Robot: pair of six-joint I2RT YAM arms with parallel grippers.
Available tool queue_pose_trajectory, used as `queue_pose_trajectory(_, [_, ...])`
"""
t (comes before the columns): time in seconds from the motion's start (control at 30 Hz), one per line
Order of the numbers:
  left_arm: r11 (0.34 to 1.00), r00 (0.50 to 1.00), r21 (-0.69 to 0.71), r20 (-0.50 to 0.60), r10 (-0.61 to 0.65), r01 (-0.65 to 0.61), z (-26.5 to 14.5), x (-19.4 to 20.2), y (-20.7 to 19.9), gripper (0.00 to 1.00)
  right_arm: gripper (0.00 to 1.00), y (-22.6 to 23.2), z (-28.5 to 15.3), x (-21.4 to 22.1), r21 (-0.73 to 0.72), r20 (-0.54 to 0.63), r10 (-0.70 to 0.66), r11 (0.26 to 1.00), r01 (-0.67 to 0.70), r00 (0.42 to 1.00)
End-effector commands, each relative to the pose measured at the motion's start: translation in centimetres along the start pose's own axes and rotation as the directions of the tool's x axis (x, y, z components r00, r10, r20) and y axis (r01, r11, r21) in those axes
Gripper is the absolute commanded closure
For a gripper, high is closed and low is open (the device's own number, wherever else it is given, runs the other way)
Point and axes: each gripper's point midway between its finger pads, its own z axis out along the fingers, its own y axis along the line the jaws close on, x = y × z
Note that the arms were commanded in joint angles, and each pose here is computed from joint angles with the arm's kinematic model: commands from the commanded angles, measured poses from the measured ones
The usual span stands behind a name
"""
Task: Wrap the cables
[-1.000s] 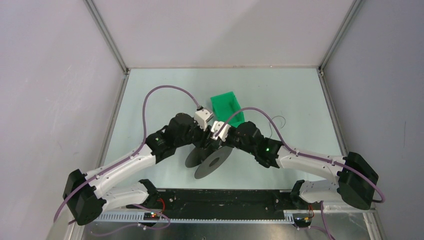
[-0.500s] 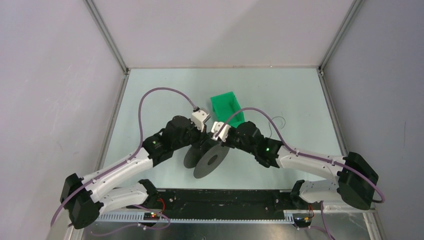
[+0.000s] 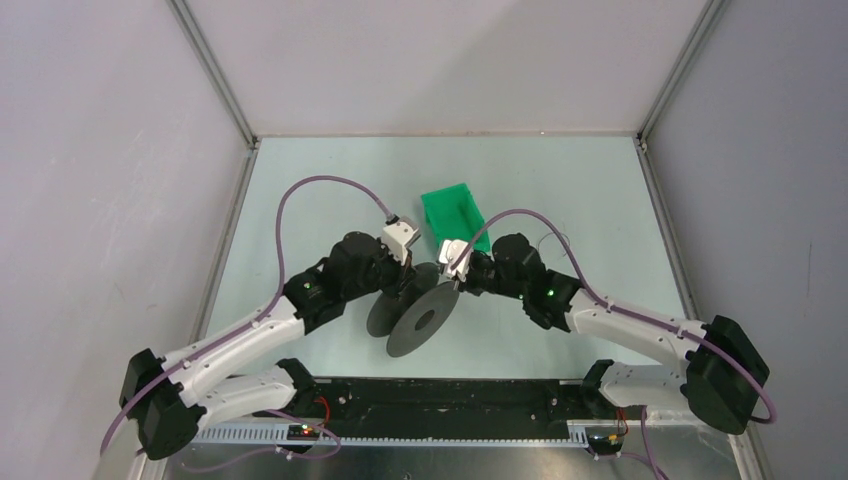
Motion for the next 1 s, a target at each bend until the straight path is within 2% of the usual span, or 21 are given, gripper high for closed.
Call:
queue_pose_trajectory(0.0, [0.998, 0.997, 0.029, 0.058, 0.055, -0.057, -0.8, -1.7, -0.5, 1.00, 1.00, -0.1, -0.7, -1.7, -0.042, 0.086, 0.000, 0.999, 0.004, 0.996])
queue_pose_trajectory(0.13, [0.984, 0.984, 0.098, 0.106, 0.140, -0.151, -1.0, -3.3, -1.7, 1.00, 1.00, -0.5, -1.3, -2.3, -0.081, 0.130, 0.012, 0.997, -0.002, 0.991])
queue_pose_trajectory(0.33, [0.958, 0.958, 0.137, 0.172, 0.229, -0.253, -1.2, -5.9, -2.6, 0.99, 1.00, -1.2, -2.2, -1.6, -0.098, 0.130, 0.017, 0.995, -0.004, 0.991])
queue_pose_trajectory(0.4, [0.959, 0.960, 0.137, 0.170, 0.225, -0.249, -1.1, -6.0, -2.6, 0.94, 1.00, -1.1, -2.5, -1.6, -0.103, 0.134, 0.017, 0.995, -0.003, 0.991])
queue_pose_trajectory(0.47, [0.962, 0.963, 0.138, 0.168, 0.210, -0.234, -1.1, -6.0, -2.7, 0.83, 1.00, -0.9, -2.6, -1.6, -0.110, 0.136, 0.017, 0.994, -0.002, 0.991])
queue_pose_trajectory(0.5, [0.964, 0.964, 0.136, 0.170, 0.203, -0.227, -1.2, -6.1, -2.6, 0.73, 1.00, -0.9, -2.6, -1.5, -0.113, 0.135, 0.017, 0.994, -0.001, 0.991])
queue_pose_trajectory(0.7, [0.980, 0.963, 0.033, 0.195, 0.187, -0.197, -3.0, -6.9, -1.0, 0.46, 1.00, -0.3, -2.3, -2.1, -0.140, 0.163, 0.011, 0.990, 0.012, 0.987])
queue_pose_trajectory(0.83, [0.985, 0.970, -0.012, 0.172, 0.174, -0.174, -4.3, -6.1, 0.1, 0.39, 1.00, -0.1, -2.1, -3.1, -0.145, 0.199, -0.004, 0.989, 0.034, 0.980])
queue_pose_trajectory(0.97, [0.992, 0.981, 0.017, 0.148, 0.123, -0.127, -4.4, -4.4, -0.2, 0.37, 1.00, 0.4, -1.9, -4.2, -0.156, 0.230, -0.010, 0.987, 0.047, 0.973])
